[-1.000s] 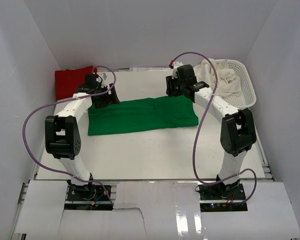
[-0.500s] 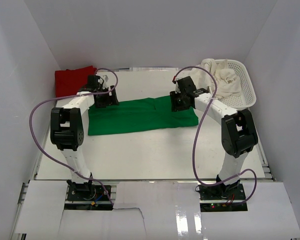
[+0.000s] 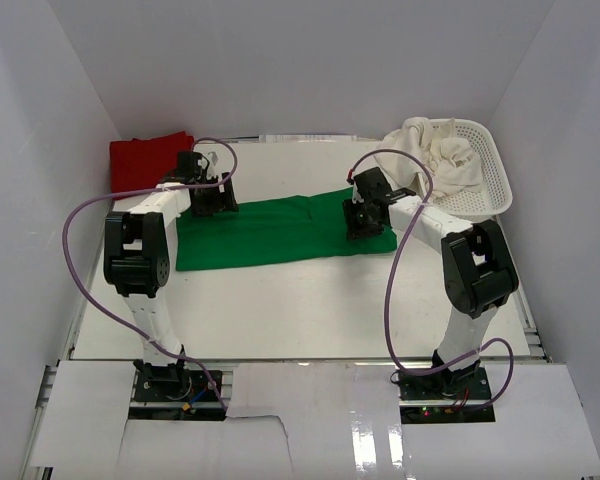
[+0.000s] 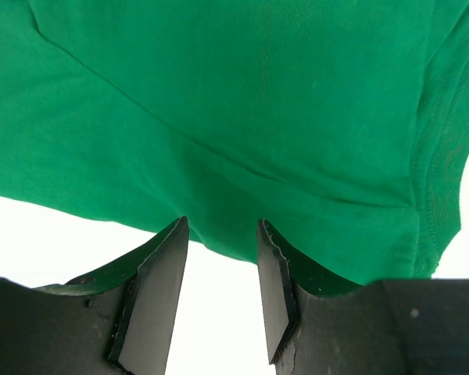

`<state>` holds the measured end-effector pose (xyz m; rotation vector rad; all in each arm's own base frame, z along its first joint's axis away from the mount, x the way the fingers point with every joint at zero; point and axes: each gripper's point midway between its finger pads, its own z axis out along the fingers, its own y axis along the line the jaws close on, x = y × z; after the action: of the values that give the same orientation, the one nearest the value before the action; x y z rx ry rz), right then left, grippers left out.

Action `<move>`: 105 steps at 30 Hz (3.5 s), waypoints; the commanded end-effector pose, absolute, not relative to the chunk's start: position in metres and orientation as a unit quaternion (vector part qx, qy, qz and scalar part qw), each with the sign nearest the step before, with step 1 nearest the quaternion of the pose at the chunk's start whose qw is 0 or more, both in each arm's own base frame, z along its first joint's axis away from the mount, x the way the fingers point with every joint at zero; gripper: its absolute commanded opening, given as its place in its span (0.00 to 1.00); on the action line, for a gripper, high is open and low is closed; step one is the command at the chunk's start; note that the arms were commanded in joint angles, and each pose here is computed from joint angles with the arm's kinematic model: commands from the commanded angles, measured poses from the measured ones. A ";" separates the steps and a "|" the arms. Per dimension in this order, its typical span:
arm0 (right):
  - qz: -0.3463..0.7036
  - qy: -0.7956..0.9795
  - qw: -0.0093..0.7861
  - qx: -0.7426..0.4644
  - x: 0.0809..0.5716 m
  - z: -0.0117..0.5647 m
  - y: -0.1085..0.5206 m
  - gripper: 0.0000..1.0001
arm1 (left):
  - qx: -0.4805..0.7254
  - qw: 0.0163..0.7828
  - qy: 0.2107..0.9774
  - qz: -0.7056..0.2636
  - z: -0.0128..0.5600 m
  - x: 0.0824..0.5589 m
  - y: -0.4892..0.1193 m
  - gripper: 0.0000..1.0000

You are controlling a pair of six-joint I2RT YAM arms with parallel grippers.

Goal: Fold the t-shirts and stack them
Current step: Rotate the tshirt 90 degrees

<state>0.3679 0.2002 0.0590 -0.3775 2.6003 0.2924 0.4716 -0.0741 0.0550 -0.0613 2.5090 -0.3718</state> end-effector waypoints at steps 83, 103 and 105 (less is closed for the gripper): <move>0.205 0.936 0.274 -0.087 0.535 0.004 0.217 0.50 | -0.091 0.128 0.975 -0.155 0.028 0.278 -0.166 0.91; 0.348 0.891 0.285 -0.066 0.567 0.021 0.266 0.53 | -0.085 0.092 0.971 -0.204 0.041 0.198 -0.207 0.91; 0.359 0.888 0.282 -0.064 0.567 0.021 0.271 0.53 | -0.082 0.087 0.972 -0.202 0.038 0.191 -0.213 0.91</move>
<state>0.5729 0.2613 0.0424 -0.1965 2.3361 0.8907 0.2010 -0.2041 0.0334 -0.2145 2.8956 -0.5636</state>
